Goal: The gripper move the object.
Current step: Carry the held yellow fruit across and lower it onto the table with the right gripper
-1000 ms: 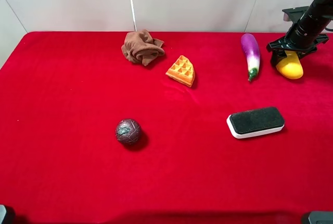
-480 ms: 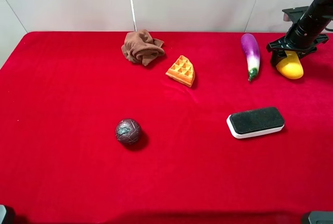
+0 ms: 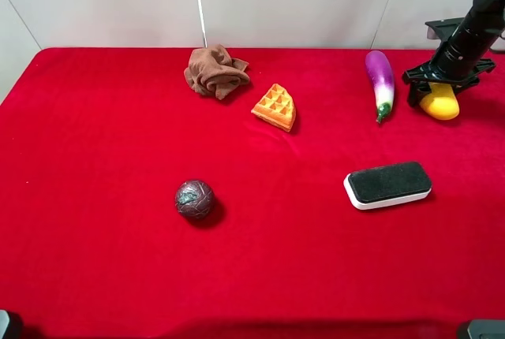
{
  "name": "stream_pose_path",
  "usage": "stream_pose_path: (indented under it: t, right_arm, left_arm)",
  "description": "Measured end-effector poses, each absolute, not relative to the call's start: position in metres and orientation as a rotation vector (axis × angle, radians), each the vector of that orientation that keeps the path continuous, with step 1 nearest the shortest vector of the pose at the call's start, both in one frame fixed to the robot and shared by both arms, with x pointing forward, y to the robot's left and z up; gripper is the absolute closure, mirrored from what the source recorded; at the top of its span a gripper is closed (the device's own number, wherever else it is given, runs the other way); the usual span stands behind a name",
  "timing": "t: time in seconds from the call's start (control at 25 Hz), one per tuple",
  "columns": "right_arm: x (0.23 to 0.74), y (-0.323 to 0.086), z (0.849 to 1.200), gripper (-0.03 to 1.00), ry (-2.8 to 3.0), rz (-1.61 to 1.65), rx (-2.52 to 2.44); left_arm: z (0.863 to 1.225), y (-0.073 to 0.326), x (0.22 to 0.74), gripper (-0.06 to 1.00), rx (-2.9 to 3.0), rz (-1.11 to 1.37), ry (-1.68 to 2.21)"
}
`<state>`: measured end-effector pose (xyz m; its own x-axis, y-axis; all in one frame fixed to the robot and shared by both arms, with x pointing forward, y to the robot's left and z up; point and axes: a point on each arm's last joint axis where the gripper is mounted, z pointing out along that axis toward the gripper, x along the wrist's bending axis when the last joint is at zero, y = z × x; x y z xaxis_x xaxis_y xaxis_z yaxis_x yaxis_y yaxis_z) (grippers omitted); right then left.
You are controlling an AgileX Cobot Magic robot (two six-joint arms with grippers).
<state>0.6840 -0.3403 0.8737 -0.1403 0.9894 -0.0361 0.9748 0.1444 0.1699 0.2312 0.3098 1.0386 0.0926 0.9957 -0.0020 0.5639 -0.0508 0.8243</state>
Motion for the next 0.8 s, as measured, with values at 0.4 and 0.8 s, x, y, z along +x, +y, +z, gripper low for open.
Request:
stream_pose_path:
  t: [0.4,0.8]
  right_arm:
    - [0.682,-0.34,0.877,0.27,2.266,0.151,1.977]
    - [0.675,-0.341,0.927,0.27,2.208,0.173,1.985]
  left_arm:
    - [1.039,0.31,0.231,-0.03,1.698,0.813,1.549]
    - [1.039,0.31,0.231,-0.03,1.698,0.813,1.549]
